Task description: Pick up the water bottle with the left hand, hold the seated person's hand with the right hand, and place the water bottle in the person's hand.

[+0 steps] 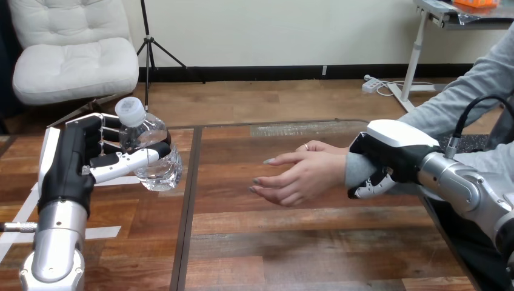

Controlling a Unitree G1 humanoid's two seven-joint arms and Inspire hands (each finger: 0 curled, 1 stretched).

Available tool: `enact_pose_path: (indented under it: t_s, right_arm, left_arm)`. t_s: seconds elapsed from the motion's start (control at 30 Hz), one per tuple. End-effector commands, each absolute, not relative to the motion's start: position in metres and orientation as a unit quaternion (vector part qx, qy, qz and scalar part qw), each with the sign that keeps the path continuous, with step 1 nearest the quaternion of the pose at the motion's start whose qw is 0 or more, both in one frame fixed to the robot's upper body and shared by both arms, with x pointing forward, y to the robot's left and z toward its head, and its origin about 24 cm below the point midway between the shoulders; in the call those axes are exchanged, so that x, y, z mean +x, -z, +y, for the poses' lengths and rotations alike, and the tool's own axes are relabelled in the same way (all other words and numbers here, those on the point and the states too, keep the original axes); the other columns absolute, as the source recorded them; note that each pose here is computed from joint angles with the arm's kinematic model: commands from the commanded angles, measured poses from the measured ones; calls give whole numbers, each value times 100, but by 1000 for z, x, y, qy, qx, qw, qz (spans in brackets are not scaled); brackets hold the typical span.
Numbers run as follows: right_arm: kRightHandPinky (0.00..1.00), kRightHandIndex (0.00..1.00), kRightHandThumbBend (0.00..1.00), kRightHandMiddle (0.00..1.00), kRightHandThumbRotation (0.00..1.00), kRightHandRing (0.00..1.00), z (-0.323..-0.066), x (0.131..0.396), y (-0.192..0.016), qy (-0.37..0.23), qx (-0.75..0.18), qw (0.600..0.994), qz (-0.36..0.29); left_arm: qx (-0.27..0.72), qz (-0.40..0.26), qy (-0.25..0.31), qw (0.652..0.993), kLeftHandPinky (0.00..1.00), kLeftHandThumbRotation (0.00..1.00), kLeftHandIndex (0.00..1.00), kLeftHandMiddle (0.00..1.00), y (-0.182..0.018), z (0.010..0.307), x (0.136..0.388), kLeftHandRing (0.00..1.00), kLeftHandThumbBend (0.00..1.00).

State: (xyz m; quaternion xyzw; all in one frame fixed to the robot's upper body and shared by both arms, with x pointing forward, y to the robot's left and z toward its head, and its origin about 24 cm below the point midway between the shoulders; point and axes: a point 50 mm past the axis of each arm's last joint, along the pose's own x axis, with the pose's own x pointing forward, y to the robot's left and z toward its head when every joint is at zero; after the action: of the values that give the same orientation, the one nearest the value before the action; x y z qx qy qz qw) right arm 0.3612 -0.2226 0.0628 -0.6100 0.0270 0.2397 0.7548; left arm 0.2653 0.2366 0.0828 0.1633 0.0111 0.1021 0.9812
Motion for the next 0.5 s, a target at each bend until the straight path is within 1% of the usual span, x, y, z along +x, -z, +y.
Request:
enact_pose_path:
  t_s: [0.0,0.47]
  right_arm:
    - [22,35,56,33,0,27,-181,389,-129,-216,-600,762,-115]
    - [21,35,58,32,0,25,-173,390,-133,-220,-598,759,-132]
  left_arm:
    - [160,-54,-101,980,30,0,43,40,-112,229,277,35,70]
    - [159,-54,-100,981,30,0,43,40,-112,230,277,35,70]
